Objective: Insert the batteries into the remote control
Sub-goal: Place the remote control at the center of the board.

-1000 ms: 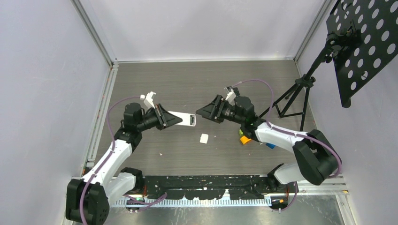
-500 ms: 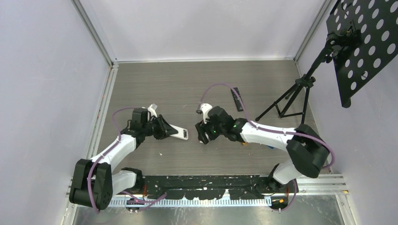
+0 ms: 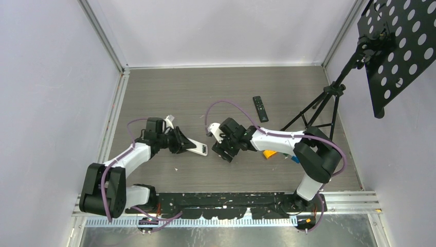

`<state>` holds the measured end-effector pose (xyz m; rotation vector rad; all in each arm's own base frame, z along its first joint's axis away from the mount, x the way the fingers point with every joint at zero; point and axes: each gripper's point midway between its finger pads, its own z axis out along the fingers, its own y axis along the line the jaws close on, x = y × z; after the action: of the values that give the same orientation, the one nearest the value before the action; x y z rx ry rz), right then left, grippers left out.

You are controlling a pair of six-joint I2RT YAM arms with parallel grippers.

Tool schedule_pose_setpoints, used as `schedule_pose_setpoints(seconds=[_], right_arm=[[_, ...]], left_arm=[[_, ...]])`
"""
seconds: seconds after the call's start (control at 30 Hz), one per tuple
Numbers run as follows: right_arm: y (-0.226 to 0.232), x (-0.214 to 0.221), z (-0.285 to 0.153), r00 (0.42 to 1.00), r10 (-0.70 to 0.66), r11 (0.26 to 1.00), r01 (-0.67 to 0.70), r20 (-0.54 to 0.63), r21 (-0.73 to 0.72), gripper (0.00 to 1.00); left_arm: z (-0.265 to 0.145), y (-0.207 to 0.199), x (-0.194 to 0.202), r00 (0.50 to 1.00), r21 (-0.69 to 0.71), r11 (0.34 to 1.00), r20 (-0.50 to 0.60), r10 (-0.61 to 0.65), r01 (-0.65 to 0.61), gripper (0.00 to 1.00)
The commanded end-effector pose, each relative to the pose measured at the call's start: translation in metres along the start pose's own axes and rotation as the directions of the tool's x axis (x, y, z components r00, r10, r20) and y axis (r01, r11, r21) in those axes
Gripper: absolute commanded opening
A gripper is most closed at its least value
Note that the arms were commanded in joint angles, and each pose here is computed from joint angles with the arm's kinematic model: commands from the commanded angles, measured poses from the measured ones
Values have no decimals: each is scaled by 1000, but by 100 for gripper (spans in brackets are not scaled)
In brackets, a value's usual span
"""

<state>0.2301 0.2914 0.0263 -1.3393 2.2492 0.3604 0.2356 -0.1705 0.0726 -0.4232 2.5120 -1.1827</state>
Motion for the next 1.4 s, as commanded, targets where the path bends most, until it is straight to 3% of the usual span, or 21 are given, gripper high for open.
schedule_pose_setpoints(seconds=[0.0, 0.2, 0.47, 0.8, 0.83, 1.13, 1.37], right_arm=[[0, -16, 6, 996, -91, 996, 91, 20, -24, 69], [-1, -9, 17, 990, -139, 990, 138, -24, -40, 67], [9, 4, 12, 983, -149, 984, 137, -106, -112, 37], [1, -28, -16, 993, -107, 994, 108, 43, -24, 33], [3, -31, -19, 993, -106, 994, 108, 58, -34, 33], [11, -41, -28, 990, -67, 995, 75, 125, -62, 33], [21, -51, -29, 984, -65, 990, 84, 163, -111, 33]], left_arm=[[-3, -18, -8, 999, 57, 997, -9, 50, -49, 0], [-2, -16, -4, 997, 54, 997, -55, 57, -54, 0], [-1, -15, 0, 994, 55, 997, -89, 62, -57, 0], [11, -12, 1, 993, 72, 997, -115, 17, -8, 0], [12, -10, 1, 993, 62, 998, -116, 11, -4, 2], [15, 13, 4, 996, -63, 998, -87, -3, -3, 55], [-7, 29, -7, 999, -240, 969, -12, 50, -51, 76]])
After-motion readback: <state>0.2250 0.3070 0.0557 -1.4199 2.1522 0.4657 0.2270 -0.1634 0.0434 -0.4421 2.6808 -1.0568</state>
